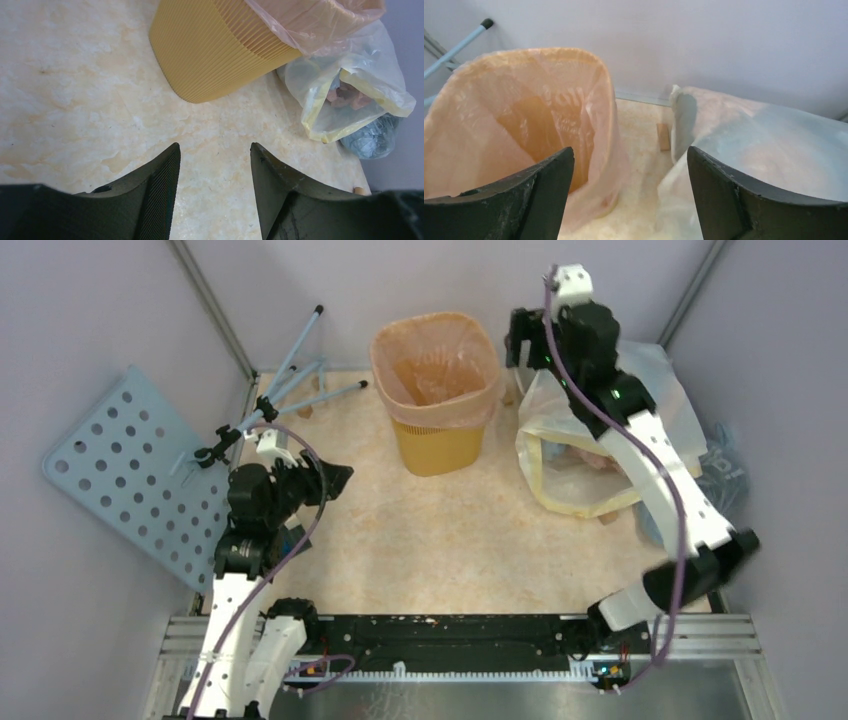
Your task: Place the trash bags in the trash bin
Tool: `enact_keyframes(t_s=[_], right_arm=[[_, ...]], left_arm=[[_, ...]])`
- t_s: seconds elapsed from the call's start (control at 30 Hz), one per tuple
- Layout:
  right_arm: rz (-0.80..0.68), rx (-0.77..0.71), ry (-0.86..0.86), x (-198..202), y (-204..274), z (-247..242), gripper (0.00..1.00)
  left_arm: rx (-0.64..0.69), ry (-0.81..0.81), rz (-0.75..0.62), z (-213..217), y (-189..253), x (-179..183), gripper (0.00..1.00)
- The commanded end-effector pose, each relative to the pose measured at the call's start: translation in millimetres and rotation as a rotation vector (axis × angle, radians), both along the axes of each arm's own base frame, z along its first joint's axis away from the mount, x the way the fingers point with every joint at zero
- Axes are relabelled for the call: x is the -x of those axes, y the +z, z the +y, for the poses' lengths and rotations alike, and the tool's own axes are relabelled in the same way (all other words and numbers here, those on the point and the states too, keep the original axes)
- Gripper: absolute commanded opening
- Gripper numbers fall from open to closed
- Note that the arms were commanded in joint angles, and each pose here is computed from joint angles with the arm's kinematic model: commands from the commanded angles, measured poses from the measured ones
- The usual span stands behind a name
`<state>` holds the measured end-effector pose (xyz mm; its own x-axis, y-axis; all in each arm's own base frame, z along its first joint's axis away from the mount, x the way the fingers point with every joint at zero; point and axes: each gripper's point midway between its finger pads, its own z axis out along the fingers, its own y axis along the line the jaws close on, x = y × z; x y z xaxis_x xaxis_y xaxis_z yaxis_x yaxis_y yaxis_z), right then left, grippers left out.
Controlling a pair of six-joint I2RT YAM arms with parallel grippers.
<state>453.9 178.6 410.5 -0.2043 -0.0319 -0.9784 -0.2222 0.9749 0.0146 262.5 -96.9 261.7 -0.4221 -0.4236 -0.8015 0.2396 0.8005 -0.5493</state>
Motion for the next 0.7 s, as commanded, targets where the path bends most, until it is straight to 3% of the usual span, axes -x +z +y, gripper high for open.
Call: enact_keyframes(t_s=[0.0,0.1,0.23,0.27,0.33,0.37,0.5,0.67], right_arm=[[-0.236,-0.104,0.010,49.2,36.7,-22.7,0.82],[-0.267,-0.143,0.044,77.1,14.6,-28.3,0.82],[-0.201,-0.135,0.044,101.2,-38.5,-38.3,0.83],[-0.179,-0.126,0.041,107.1,-54.5,-41.6,0.83],[-0.136,-0.118,0.021,117.7,-85.5,-49.4,0.85],[-0.112,-0.122,0.005,123.7,-102.0,-54.3,0.85],[-0.098,-0.186,-0.090,141.7,-146.1,-75.2,0.86],[-0.130,-0.156,-0.202,151.0,-188.3,-102.7,0.86]], left_arm=[[0.029,-0.006,-0.037,-2.1,1.8,2.6,0.60],[0.041,-0.014,-0.032,-4.0,-3.2,4.8,0.60],[0.054,-0.021,-0.008,-5.9,-17.9,6.1,0.65],[0.059,-0.023,0.002,-6.6,-23.4,6.4,0.72],[0.066,-0.022,0.024,-7.0,-37.3,6.6,0.96],[0.068,-0.011,0.036,-5.9,-43.9,6.1,0.98],[0.062,0.022,0.032,-1.0,-62.6,2.9,0.99],[0.052,0.084,-0.065,8.7,-68.8,-8.3,0.99]])
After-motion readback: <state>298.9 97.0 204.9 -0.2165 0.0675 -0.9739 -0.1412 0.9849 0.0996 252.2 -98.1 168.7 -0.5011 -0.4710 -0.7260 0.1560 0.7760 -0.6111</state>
